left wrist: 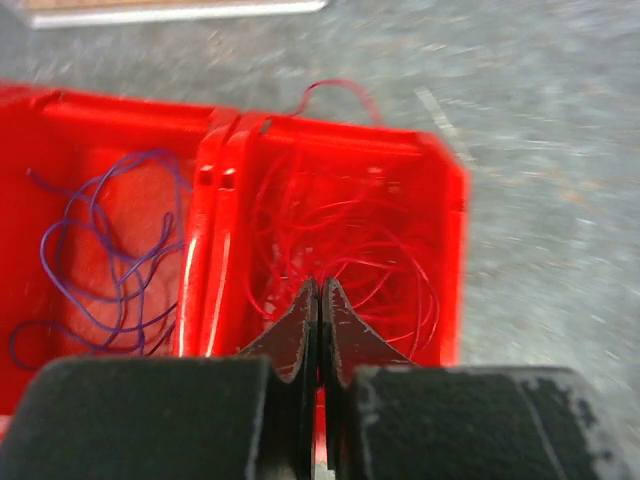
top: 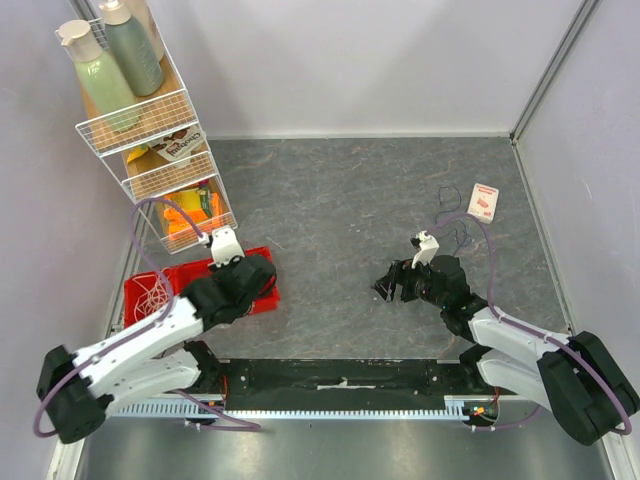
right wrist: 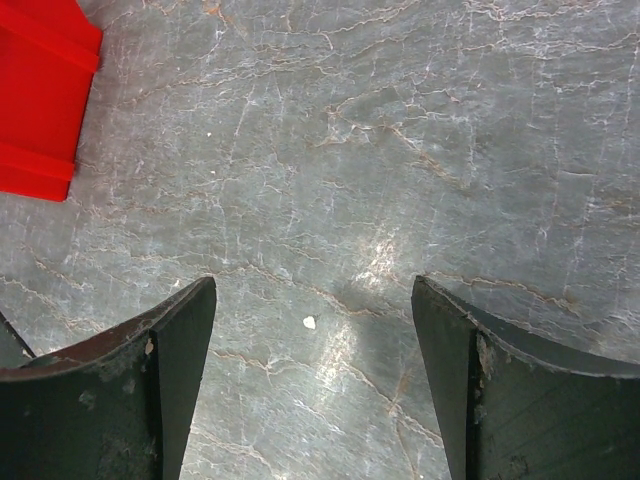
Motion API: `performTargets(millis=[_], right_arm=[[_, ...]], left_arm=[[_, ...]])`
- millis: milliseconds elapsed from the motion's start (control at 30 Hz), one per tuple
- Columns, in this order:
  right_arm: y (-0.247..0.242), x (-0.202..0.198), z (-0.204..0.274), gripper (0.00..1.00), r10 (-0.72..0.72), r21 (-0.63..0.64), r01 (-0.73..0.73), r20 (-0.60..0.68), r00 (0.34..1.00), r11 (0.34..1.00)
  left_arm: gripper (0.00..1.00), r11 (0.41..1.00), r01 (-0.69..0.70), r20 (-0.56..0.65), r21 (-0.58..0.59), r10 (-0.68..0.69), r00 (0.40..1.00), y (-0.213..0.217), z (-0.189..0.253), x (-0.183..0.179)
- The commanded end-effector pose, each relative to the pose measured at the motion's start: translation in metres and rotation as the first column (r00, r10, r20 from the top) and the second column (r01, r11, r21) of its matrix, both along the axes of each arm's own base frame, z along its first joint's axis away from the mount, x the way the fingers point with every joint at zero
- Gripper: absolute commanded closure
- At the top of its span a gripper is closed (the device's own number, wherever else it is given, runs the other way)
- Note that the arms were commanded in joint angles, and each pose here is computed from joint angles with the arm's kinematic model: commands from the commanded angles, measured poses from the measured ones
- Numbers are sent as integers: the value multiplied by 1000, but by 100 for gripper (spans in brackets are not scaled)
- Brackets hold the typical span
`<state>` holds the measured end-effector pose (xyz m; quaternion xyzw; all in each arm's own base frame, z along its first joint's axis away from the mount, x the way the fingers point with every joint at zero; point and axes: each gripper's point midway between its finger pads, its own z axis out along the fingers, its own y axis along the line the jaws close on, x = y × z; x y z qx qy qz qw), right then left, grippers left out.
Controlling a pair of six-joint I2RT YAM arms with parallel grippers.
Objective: Untangle the cables
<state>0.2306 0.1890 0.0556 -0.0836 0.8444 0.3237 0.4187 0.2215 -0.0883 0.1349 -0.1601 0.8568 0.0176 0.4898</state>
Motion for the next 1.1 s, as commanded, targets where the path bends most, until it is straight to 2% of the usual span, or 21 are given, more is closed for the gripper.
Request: performTargets(millis=[0, 67, 200, 267, 367, 433, 500, 567, 633, 767, 867, 1067], right_arm=[[3, 14, 19, 14, -10, 10, 9, 68, 998, 1000], [3, 13, 19, 14, -7, 8, 6, 70, 998, 1000], [1, 14, 22, 14, -22, 14, 21, 73, 997, 1000], [-2, 16, 23, 14, -51, -1, 51, 57, 997, 999], [-22, 33, 34, 14, -206, -57, 208, 26, 978, 977], [-58, 50, 44, 14, -433, -135, 433, 32, 901, 891], [-95, 58, 52, 14, -602, -200, 603, 72, 795, 772], [-124, 64, 56, 15, -702, -232, 706, 111, 703, 669], [-144, 75, 59, 16, -756, -240, 756, 111, 645, 609], [-181, 100, 49, 15, -827, -288, 802, 55, 559, 523], [-202, 124, 40, 7, -857, -320, 818, 35, 514, 478], [-216, 167, 24, 2, -867, -329, 812, -48, 496, 482]], left_arm=[[98, 974, -222, -99, -51, 216, 971, 19, -44, 12], [98, 967, -252, -139, -47, 243, 960, 19, -52, 13], [98, 964, -257, -101, -64, 250, 963, 21, -40, 17], [87, 968, -238, -74, -82, 232, 970, 20, -31, 18], [54, 977, -179, -44, -119, 175, 984, 16, -14, 17], [45, 981, -117, -19, -157, 115, 993, 10, 1, 16], [39, 980, 29, 58, -197, -18, 998, -4, 29, 17], [32, 961, 188, 149, -203, -159, 976, -19, 52, 17], [22, 927, 306, 236, -218, -254, 938, -32, 72, 13], [18, 842, 482, 372, -240, -379, 847, -52, 102, 1], [18, 777, 587, 429, -227, -462, 777, -66, 113, -10], [18, 660, 722, 454, -208, -588, 669, -92, 113, -25]])
